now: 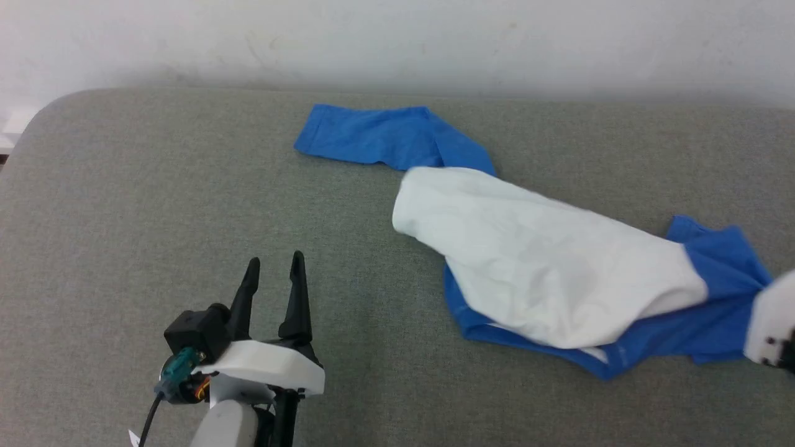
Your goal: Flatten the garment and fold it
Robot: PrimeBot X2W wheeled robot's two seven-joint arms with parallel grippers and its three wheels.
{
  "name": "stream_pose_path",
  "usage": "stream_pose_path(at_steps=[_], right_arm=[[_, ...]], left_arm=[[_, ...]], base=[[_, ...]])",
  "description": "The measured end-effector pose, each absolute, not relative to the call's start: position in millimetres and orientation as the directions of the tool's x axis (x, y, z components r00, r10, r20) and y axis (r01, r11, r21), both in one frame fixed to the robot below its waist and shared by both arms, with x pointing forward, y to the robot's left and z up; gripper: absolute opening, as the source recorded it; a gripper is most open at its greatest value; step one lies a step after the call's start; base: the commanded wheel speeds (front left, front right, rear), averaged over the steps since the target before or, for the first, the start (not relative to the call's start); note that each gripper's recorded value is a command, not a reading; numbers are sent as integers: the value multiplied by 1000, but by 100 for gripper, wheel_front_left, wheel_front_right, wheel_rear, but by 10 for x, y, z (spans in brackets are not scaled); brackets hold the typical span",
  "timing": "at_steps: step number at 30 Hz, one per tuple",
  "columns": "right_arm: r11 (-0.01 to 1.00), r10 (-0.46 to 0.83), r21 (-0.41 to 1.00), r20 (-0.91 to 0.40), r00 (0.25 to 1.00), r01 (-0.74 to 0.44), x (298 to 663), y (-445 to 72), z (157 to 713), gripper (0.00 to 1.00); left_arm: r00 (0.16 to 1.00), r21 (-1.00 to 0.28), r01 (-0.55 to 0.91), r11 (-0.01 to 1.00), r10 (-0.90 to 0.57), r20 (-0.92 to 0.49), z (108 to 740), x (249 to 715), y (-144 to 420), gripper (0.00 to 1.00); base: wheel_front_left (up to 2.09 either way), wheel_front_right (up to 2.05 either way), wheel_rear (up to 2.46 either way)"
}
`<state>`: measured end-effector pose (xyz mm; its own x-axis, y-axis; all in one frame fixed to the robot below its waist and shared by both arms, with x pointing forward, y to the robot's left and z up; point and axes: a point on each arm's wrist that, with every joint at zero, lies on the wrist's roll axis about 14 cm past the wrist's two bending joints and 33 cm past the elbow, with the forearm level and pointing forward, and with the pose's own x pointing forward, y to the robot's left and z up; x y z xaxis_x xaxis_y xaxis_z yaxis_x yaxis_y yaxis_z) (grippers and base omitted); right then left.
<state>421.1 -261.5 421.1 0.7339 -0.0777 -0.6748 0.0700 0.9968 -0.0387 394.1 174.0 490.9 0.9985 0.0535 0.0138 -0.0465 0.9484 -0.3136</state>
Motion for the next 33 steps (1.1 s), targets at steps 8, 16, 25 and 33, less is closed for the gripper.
stream_pose_path(at_steps=[8, 16, 25, 33], right_arm=[[938, -261, -48, -751, 606, 345, 3598, -3250, 3875, 36], [926, -267, 109, -489, 830, 362, 3912, -3098, 4364, 100], [918, -304, 176, -268, 914, 356, 3899, -3175, 4836, 100], [906, -319, 190, -283, 905, 378, 3724, -3244, 4768, 100]], left_arm=[[999, -317, -41, 947, 49, 16, 4919, 3966, 1723, 100], [1000, -330, -1, 944, -1, -6, 4862, 4021, 1572, 100], [905, -337, 217, 916, -318, -283, 4506, 4212, 758, 100], [703, -273, 380, 884, -468, -536, 4162, 4339, 184, 100]], base=[[0, 0, 0], [0, 0, 0], [0, 0, 0], [0, 0, 0]])
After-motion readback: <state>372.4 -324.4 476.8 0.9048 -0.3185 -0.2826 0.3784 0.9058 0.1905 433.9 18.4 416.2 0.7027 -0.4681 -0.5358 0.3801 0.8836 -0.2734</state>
